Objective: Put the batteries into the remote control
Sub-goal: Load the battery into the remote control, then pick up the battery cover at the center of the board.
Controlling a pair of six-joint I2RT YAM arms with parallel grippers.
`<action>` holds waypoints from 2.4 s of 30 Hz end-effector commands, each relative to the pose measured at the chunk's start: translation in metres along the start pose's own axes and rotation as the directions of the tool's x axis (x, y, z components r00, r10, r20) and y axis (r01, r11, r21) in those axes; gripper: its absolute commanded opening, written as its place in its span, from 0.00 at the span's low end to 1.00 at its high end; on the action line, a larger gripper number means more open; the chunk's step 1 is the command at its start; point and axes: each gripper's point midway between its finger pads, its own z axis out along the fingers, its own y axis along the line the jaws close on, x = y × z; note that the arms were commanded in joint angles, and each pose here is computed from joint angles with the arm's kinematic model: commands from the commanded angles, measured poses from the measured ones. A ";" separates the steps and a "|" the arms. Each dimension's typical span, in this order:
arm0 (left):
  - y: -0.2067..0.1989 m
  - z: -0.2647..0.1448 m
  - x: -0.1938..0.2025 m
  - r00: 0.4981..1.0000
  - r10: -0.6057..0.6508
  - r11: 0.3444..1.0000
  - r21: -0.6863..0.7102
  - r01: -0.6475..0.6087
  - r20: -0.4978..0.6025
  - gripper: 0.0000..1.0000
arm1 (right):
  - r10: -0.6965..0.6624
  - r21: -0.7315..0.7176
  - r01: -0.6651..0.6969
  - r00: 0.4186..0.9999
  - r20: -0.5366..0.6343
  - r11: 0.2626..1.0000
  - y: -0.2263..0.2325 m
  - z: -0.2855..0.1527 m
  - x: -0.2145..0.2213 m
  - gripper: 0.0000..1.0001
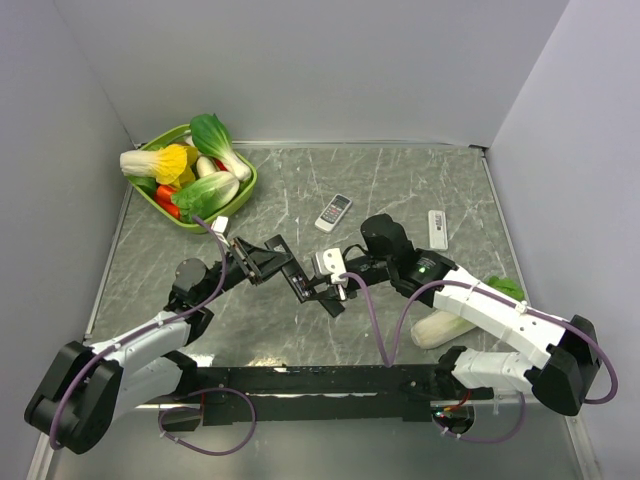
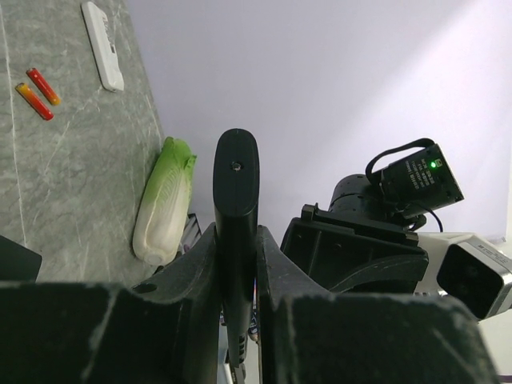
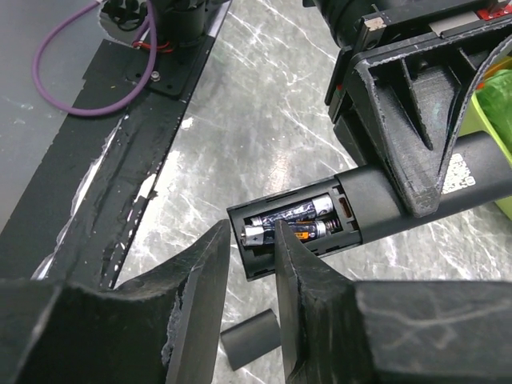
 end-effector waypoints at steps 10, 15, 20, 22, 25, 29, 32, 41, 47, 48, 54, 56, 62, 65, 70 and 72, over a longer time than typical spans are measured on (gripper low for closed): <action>-0.049 -0.001 0.001 0.999 0.019 0.986 0.167 -0.014 -0.031 0.02 | -0.056 0.045 0.057 0.998 -0.026 0.997 -0.011 0.006 0.005 0.31; -0.057 -0.003 0.002 0.999 -0.004 0.982 0.191 0.011 -0.039 0.02 | -0.057 0.069 0.061 0.997 -0.057 0.996 -0.017 0.008 0.013 0.27; -0.067 -0.006 0.003 0.999 0.009 0.979 0.205 0.000 -0.044 0.02 | -0.051 0.090 0.059 0.995 -0.087 0.994 -0.020 0.010 0.022 0.23; -0.071 -0.008 0.003 0.999 0.011 0.977 0.212 -0.002 -0.043 0.02 | -0.050 0.093 0.060 0.994 -0.097 0.994 -0.022 0.011 0.024 0.20; -0.077 -0.009 0.003 0.999 0.009 0.973 0.231 0.002 -0.045 0.02 | -0.047 0.101 0.059 0.992 -0.119 0.993 -0.024 0.012 0.027 0.16; -0.080 -0.009 0.003 0.999 0.014 0.971 0.238 -0.002 -0.048 0.02 | -0.019 0.104 0.038 0.984 -0.177 0.994 -0.026 0.018 0.039 0.12; -0.082 -0.008 0.003 0.999 0.027 0.971 0.239 -0.015 -0.047 0.02 | 0.011 0.132 0.021 0.972 -0.237 0.991 -0.031 0.019 0.049 0.08; -0.083 -0.008 0.001 0.996 0.091 0.973 0.217 -0.084 -0.019 0.02 | 0.152 0.186 -0.092 0.927 -0.343 0.978 -0.040 0.022 0.068 0.09; -0.050 -0.004 -0.012 0.972 0.227 0.972 0.054 -0.230 0.054 0.02 | 0.219 0.193 -0.167 0.930 -0.294 0.967 -0.038 0.021 0.047 0.11; -0.046 -0.004 -0.019 0.963 0.254 0.966 0.023 -0.257 0.092 0.02 | 0.232 0.190 -0.186 0.937 -0.261 0.964 -0.036 0.021 0.037 0.12; 0.000 -0.010 -0.048 0.889 0.424 0.897 -0.215 -0.386 0.173 0.02 | 0.244 0.305 -0.213 0.967 -0.068 0.928 -0.046 -0.004 -0.018 0.43; 0.011 -0.013 -0.056 0.863 0.471 0.868 -0.273 -0.416 0.182 0.02 | 0.273 0.367 -0.242 0.962 -0.032 0.898 -0.051 -0.015 -0.025 0.56; 0.042 -0.029 -0.068 0.824 0.524 0.818 -0.397 -0.416 0.217 0.02 | 0.655 0.596 -0.523 0.755 -0.008 0.610 -0.067 -0.053 0.036 0.74; 0.051 -0.035 -0.068 0.817 0.530 0.812 -0.412 -0.414 0.225 0.02 | 0.787 0.672 -0.584 0.617 0.003 0.456 -0.057 -0.064 0.078 0.86; 0.065 -0.042 -0.064 0.820 0.524 0.814 -0.422 -0.400 0.232 0.02 | 0.888 0.725 -0.609 0.460 -0.007 0.322 -0.037 -0.061 0.122 0.86; 0.068 -0.043 -0.064 0.820 0.522 0.812 -0.431 -0.394 0.234 0.02 | 0.909 0.705 -0.631 0.413 -0.049 0.325 -0.024 -0.050 0.135 0.87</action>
